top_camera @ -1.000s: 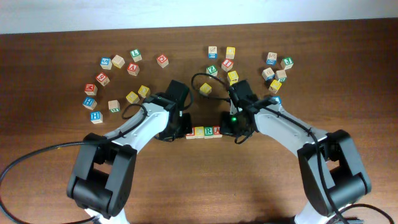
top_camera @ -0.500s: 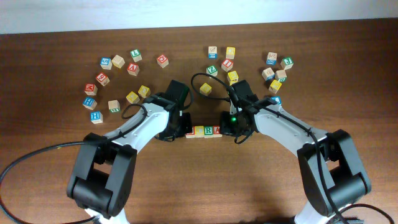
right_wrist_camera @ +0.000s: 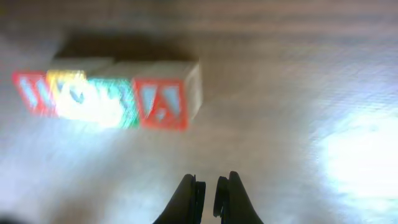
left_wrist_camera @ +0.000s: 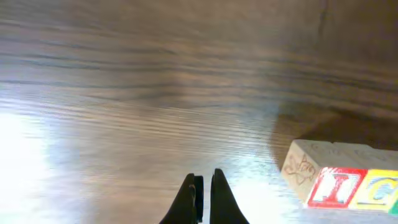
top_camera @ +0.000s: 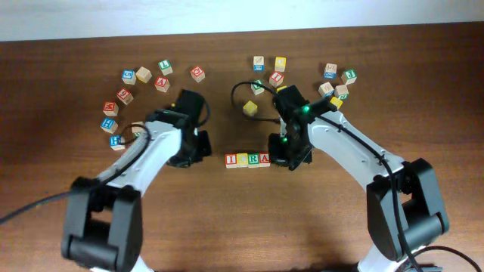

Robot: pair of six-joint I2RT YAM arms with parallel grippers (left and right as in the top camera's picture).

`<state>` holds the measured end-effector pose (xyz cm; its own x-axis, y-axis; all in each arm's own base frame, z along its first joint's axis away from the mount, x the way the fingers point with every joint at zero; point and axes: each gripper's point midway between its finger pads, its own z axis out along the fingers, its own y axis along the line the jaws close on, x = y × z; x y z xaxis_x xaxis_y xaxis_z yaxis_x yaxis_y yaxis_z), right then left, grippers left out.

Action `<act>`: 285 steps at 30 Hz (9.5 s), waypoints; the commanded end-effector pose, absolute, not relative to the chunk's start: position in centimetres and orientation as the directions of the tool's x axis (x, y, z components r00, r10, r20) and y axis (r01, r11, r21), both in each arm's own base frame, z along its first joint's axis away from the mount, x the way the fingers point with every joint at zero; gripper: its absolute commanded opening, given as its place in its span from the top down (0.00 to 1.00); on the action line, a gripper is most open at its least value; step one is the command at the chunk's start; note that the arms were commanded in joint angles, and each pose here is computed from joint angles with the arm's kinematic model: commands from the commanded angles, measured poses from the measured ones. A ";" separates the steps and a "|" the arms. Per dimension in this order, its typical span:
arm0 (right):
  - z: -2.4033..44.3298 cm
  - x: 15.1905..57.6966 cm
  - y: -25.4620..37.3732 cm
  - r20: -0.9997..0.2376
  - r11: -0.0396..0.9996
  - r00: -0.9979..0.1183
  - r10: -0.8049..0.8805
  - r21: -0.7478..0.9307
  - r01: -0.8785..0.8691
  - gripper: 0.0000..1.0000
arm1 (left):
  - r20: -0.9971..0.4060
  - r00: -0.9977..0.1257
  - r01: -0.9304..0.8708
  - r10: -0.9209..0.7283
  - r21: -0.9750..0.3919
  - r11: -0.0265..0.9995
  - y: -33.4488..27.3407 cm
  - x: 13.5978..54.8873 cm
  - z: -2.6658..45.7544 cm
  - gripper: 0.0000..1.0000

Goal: Spell out ICRA

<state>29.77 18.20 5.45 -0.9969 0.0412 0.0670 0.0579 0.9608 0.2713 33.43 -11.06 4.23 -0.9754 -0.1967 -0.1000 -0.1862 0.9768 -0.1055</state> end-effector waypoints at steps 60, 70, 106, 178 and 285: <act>0.1 28.5 23.8 -0.039 0.978 -0.996 -0.080 0.192 -0.086 0.96 | -0.058 -0.864 -0.498 -0.501 -0.056 0.865 0.8 33.2 5.4 0.93; 0.2 28.8 24.0 -0.051 0.976 -0.996 -0.079 0.201 -0.088 0.96 | -0.058 -0.864 -0.498 -0.500 -0.056 0.866 0.8 33.2 5.4 0.92; 0.3 28.3 24.5 -0.025 0.969 -0.996 -0.084 0.232 -0.087 0.96 | -0.034 -0.879 -0.467 -0.476 -0.150 0.872 -1.2 33.8 5.5 1.00; 1.8 30.8 21.6 0.022 0.935 -1.000 -0.009 0.354 -0.001 0.96 | -0.082 -0.992 -0.067 -0.095 -0.293 0.954 -18.9 31.3 0.4 1.00; 4.3 36.1 10.1 -0.006 0.951 -0.974 0.225 0.217 0.219 0.96 | -0.117 -0.990 -0.044 -0.073 -0.232 0.972 -20.7 34.3 2.4 1.00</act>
<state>35.60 10.41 3.74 -0.9756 0.2188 0.0161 0.2170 0.9517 0.2171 34.34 -20.39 2.47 -0.9876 -0.0924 -0.1270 -0.0619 0.9721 -0.2261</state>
